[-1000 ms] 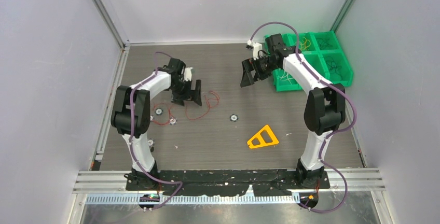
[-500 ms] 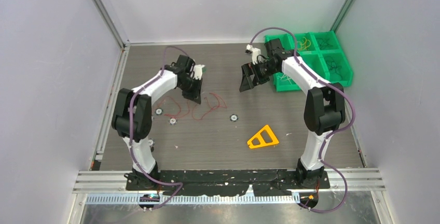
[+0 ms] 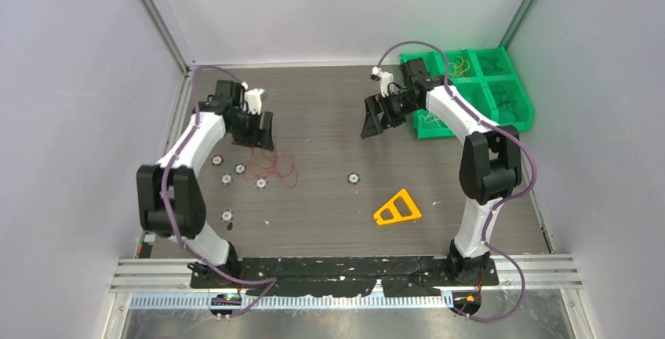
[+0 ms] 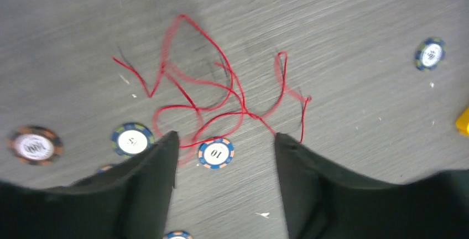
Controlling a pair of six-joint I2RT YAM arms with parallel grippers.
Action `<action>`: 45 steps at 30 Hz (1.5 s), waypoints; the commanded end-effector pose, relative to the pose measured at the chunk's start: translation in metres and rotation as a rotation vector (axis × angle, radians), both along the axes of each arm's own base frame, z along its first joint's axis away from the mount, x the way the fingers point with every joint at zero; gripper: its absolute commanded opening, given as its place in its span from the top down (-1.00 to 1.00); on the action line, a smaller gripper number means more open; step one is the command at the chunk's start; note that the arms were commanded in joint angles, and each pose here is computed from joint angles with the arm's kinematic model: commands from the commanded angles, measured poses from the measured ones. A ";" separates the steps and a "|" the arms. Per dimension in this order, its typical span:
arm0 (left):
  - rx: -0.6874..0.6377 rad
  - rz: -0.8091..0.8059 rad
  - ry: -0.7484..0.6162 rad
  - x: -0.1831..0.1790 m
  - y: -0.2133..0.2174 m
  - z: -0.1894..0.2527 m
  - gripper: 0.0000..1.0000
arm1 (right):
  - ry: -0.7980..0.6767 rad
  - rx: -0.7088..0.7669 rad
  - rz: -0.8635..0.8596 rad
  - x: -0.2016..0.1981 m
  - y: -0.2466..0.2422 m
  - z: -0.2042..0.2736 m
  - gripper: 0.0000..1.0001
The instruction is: Untangle the cables
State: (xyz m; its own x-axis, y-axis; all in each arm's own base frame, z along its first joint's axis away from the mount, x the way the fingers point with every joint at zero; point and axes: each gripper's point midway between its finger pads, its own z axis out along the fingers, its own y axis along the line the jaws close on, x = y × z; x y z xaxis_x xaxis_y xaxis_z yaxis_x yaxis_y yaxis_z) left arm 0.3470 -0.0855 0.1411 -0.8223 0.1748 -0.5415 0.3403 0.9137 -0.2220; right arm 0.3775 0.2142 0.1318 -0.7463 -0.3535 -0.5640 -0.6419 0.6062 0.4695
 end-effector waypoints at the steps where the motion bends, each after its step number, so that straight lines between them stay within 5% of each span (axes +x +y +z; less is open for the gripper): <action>1: 0.047 0.101 0.096 0.009 0.019 -0.045 -0.77 | -0.091 0.038 0.028 0.004 0.006 0.031 -0.96; 3: 0.074 0.125 0.068 0.022 0.025 -0.048 -0.99 | -0.091 0.039 0.029 0.002 0.006 0.032 -0.96; 11: 0.153 0.142 0.111 0.045 0.032 -0.074 -0.99 | -0.096 0.029 0.040 -0.006 0.002 0.031 -0.97; 15: 0.186 0.113 0.150 0.050 0.027 -0.085 -0.54 | -0.094 0.031 0.042 -0.006 0.003 0.030 -0.97; 19: 0.193 0.085 0.223 0.042 0.026 -0.080 -0.97 | -0.085 0.037 0.044 -0.007 0.004 0.029 -0.97; 24: 0.026 0.010 0.271 0.012 -0.003 -0.069 -0.87 | -0.074 0.041 0.043 -0.007 0.005 0.027 -0.96; 31: -0.137 0.108 0.384 -0.010 -0.038 -0.085 -0.99 | -0.080 0.037 0.039 -0.007 0.004 0.030 -0.96; 38: 0.011 0.073 0.318 -0.020 -0.064 -0.102 -0.99 | -0.080 0.024 0.048 -0.013 0.001 0.029 -0.96; 41: 0.089 0.060 0.311 -0.023 -0.071 -0.112 -0.86 | -0.084 0.020 0.052 -0.015 0.000 0.028 -0.96; 45: 0.167 0.005 0.302 -0.030 -0.080 -0.121 -0.10 | -0.098 0.014 0.060 -0.016 -0.001 0.028 -0.96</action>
State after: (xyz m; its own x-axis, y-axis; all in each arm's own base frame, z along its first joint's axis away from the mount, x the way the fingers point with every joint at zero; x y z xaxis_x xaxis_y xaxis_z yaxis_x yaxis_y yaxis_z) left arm 0.3099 -0.1645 0.0276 -0.9565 0.2027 -0.2096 0.2518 0.9368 -0.2429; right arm 0.3652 0.2108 0.1302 -0.7355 -0.3786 -0.5618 -0.6594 0.5908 0.4650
